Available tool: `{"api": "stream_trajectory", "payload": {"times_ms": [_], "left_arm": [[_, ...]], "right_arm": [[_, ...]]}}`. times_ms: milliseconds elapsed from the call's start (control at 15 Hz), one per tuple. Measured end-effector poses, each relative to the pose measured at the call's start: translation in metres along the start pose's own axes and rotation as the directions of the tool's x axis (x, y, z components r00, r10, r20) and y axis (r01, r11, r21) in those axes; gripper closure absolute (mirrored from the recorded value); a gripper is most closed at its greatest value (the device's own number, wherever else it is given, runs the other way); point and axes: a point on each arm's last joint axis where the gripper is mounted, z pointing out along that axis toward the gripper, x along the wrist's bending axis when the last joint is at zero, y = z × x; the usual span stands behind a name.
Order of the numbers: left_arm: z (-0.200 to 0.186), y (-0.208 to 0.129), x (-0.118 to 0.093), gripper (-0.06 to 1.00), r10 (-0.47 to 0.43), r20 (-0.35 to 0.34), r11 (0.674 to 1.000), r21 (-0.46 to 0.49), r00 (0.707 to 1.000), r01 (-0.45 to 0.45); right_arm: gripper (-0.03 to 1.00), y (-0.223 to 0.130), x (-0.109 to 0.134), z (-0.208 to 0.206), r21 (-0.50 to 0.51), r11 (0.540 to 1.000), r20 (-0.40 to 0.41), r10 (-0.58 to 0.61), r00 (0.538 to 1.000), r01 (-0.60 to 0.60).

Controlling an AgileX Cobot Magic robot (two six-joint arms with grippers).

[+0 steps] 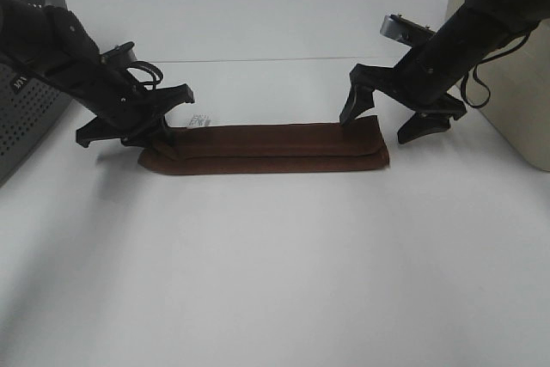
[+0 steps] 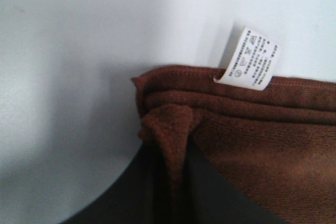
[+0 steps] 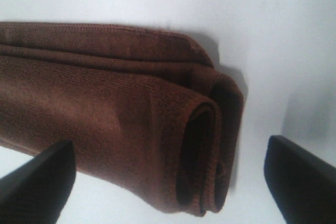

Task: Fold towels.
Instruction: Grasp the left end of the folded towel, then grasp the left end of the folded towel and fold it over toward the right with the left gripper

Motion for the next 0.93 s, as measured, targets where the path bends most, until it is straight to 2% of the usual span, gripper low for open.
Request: {"api": "stream_trajectory", "payload": {"times_ms": [67, 267, 400, 533, 733, 933], "left_arm": [[0.0, 0.0, 0.0, 0.88, 0.006, -0.003, 1.0, 0.002, 1.0, -0.006], [-0.011, 0.002, 0.003, 0.88, 0.079, -0.042, 0.997, 0.019, 0.996, -0.078], [-0.039, 0.014, 0.009, 0.88, 0.1, -0.077, 0.995, 0.008, 0.992, -0.099], [-0.072, 0.024, 0.007, 0.88, 0.135, -0.102, 0.989, -0.044, 0.986, -0.141], [-0.111, 0.033, -0.025, 0.88, 0.155, -0.051, 0.984, -0.085, 0.987, -0.159], [-0.122, 0.026, -0.074, 0.88, 0.148, 0.065, 0.988, -0.06, 0.987, -0.145]], "right_arm": [[0.06, 0.0, 0.0, 0.0, 0.0, 1.0, 0.0, 0.001, 1.0, -0.001], [0.06, -0.001, 0.0, 0.0, 0.011, 1.0, -0.003, 0.016, 1.0, -0.016], [0.06, -0.002, 0.001, 0.0, 0.024, 0.999, -0.006, 0.027, 1.0, -0.027], [0.06, -0.003, 0.001, 0.0, 0.035, 0.999, -0.008, 0.028, 1.0, -0.028], [0.06, -0.006, 0.001, 0.0, 0.063, 0.998, -0.015, 0.028, 0.999, -0.027], [0.06, -0.008, 0.006, -0.01, 0.085, 0.996, -0.028, 0.02, 0.999, -0.018]]}}
